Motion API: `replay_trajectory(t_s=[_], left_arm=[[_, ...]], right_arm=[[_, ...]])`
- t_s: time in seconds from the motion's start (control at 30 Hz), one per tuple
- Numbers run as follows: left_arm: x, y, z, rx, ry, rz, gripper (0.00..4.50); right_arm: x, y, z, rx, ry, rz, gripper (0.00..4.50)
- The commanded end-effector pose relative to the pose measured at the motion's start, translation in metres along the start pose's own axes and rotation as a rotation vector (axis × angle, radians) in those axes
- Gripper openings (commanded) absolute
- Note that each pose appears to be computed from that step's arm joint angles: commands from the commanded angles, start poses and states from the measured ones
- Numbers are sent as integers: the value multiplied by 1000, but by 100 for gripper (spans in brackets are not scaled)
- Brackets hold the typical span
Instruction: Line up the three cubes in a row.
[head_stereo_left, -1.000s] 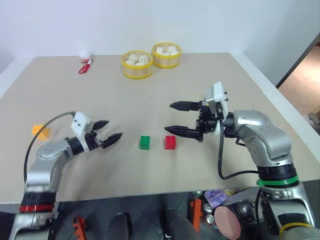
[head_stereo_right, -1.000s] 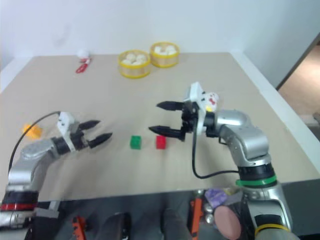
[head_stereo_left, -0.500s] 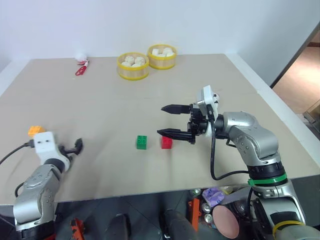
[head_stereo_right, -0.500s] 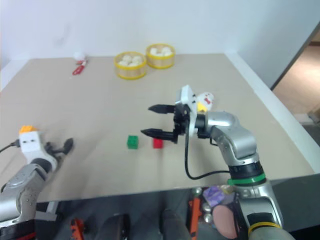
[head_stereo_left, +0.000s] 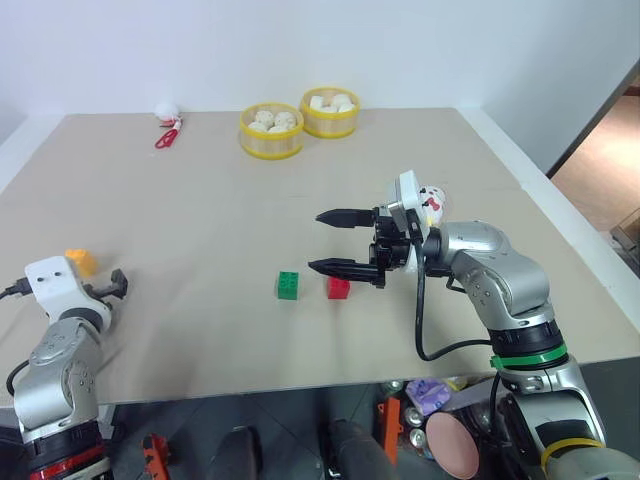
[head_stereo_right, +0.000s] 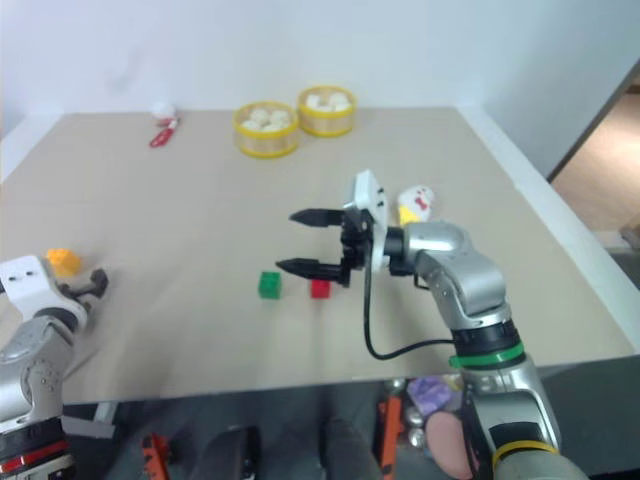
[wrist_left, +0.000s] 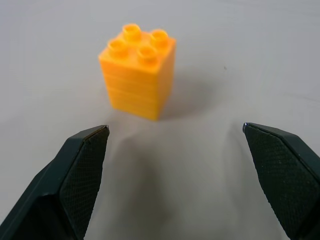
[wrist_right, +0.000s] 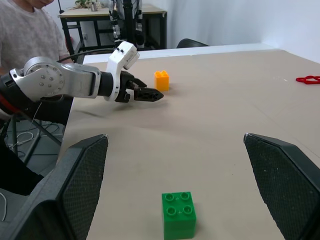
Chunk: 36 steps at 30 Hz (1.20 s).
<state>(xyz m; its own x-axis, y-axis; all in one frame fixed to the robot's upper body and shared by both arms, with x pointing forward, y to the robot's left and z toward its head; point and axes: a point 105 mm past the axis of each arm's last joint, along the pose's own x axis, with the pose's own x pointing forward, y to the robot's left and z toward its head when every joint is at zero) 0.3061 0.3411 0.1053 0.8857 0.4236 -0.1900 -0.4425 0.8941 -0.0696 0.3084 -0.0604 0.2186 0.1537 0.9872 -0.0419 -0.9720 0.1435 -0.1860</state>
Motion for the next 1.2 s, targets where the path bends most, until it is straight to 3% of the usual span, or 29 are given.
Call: replay_trajectory(t_s=[0.03, 0.43, 0.53, 0.77, 1.0, 1.2], left_arm=[[7, 5, 17, 30, -53, 19, 443], [28, 9, 17, 66, -22, 21, 443], [32, 4, 13, 80, -15, -20, 370], [42, 7, 10, 101, -7, -25, 131], [42, -4, 7, 182, -14, -81, 130], [34, -55, 33, 263, -140, -345, 130]], right_arm=[[0, -3, 12, -47, -24, -10, 450], [-1, -5, 9, -43, -18, -26, 450], [-2, -6, 9, -43, -16, -28, 450], [-3, -8, 10, -46, -8, -37, 450], [-4, -10, 10, -47, -5, -46, 450], [-5, -12, 9, -49, -1, -46, 450]])
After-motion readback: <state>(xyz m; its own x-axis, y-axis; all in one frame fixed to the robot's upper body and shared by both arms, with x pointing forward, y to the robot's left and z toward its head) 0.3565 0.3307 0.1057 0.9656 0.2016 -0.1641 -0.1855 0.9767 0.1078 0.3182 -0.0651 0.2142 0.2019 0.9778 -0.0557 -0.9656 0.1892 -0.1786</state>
